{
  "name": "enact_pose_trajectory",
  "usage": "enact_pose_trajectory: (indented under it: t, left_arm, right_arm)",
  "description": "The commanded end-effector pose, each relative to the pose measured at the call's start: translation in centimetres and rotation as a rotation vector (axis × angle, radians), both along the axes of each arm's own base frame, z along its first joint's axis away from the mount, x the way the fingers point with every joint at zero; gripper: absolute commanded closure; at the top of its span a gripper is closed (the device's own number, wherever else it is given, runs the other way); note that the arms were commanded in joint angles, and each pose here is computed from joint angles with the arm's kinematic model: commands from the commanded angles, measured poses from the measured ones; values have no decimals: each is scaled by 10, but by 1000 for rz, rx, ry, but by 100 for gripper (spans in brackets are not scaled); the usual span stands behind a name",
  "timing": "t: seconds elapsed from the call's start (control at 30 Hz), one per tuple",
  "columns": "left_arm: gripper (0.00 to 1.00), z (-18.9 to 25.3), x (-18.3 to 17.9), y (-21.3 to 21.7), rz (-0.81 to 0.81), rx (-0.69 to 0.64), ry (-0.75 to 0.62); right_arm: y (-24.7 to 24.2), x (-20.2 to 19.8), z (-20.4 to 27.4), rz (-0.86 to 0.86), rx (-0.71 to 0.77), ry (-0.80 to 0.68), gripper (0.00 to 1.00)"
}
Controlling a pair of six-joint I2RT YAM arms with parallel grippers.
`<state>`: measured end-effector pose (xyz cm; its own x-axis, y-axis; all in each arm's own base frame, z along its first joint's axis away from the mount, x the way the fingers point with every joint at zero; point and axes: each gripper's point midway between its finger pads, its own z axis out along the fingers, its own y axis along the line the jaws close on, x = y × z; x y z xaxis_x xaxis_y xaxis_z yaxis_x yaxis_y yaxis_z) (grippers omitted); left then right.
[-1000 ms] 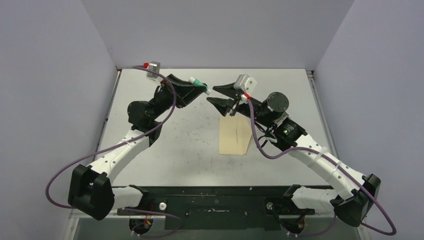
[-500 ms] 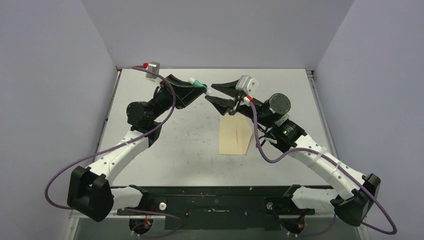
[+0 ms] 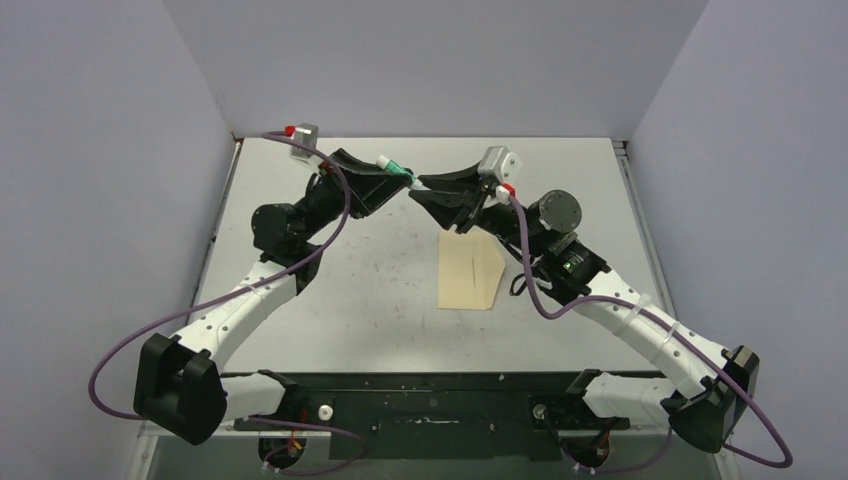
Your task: Place the letter into the envelope and seal it
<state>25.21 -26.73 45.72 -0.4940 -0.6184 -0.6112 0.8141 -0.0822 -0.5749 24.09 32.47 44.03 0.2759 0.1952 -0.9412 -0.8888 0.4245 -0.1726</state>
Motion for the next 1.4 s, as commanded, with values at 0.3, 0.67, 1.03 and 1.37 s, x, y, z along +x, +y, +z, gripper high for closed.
enact_pose_trajectory:
  t: [0.3, 0.67, 1.03, 1.37]
  left_arm:
    - [100, 30, -25, 6, 13, -27, -167]
    - [100, 35, -23, 7, 42, -23, -202]
    - [100, 39, -22, 9, 49, -37, -195]
    - [100, 38, -10, 10, 10, -75, 43]
  right_arm:
    - [-26, -8, 44, 221, 623, 533, 95]
    - [-31, 6, 36, 305, 876, 922, 95]
    - [-33, 6, 34, 221, 844, 847, 76]
    - [-49, -4, 34, -97, 352, 151, 13]
